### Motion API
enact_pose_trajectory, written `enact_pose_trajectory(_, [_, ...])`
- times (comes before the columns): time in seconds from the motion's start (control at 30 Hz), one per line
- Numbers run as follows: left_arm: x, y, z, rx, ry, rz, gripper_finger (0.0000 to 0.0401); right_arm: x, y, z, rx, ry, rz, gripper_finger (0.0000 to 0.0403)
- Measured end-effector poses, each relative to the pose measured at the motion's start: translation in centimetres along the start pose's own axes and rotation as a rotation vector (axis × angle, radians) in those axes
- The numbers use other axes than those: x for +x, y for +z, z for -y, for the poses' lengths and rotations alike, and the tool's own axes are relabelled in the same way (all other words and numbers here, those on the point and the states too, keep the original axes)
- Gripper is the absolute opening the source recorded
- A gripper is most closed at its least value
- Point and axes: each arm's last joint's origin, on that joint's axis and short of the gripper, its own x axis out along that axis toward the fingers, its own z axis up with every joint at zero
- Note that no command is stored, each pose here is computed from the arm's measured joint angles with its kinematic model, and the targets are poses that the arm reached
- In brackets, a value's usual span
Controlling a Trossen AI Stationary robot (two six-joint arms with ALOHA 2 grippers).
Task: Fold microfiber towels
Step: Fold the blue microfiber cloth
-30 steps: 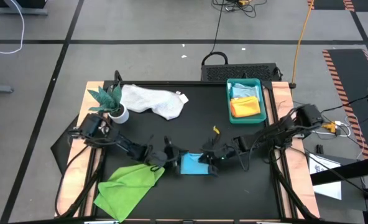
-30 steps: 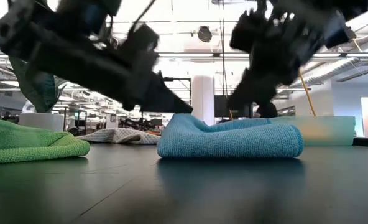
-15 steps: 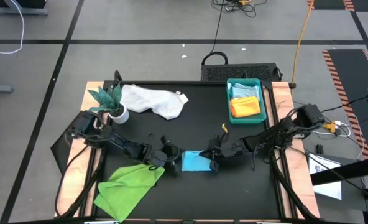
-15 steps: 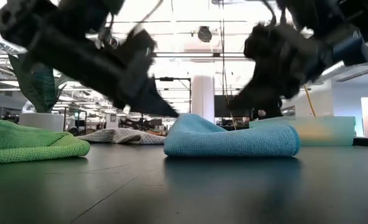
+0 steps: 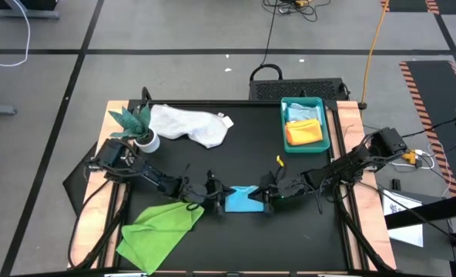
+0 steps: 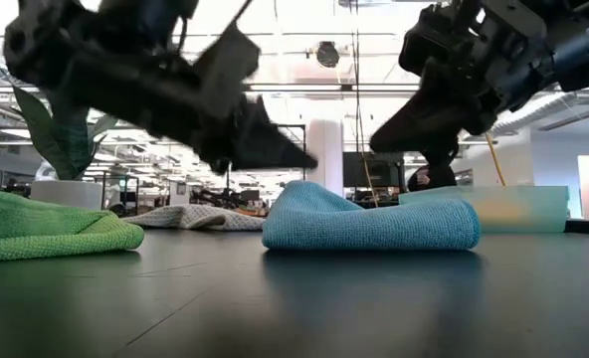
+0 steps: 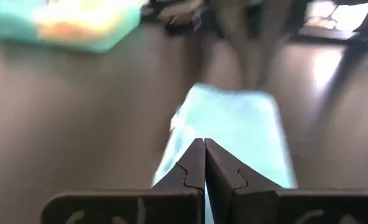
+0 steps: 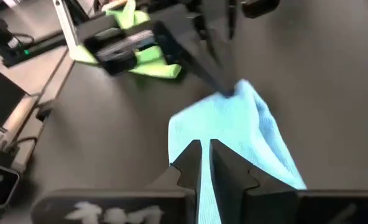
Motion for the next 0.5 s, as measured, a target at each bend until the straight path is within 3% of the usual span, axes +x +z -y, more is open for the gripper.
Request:
enact_pose_trajectory(0.23, [1.0,-2.2,-2.2,-0.056,0.114,-0.154,0.0003,1.0,-1.4,0.9,0.008,-0.099,-0.051,0.0033])
enact_pose_trajectory(0.5, [-0.1,-1.5,-1.4,-0.048,0.105,-0.197,0.0004,1.5,-2.2,1.6,0.009,-0.136,-0.091,0.0026])
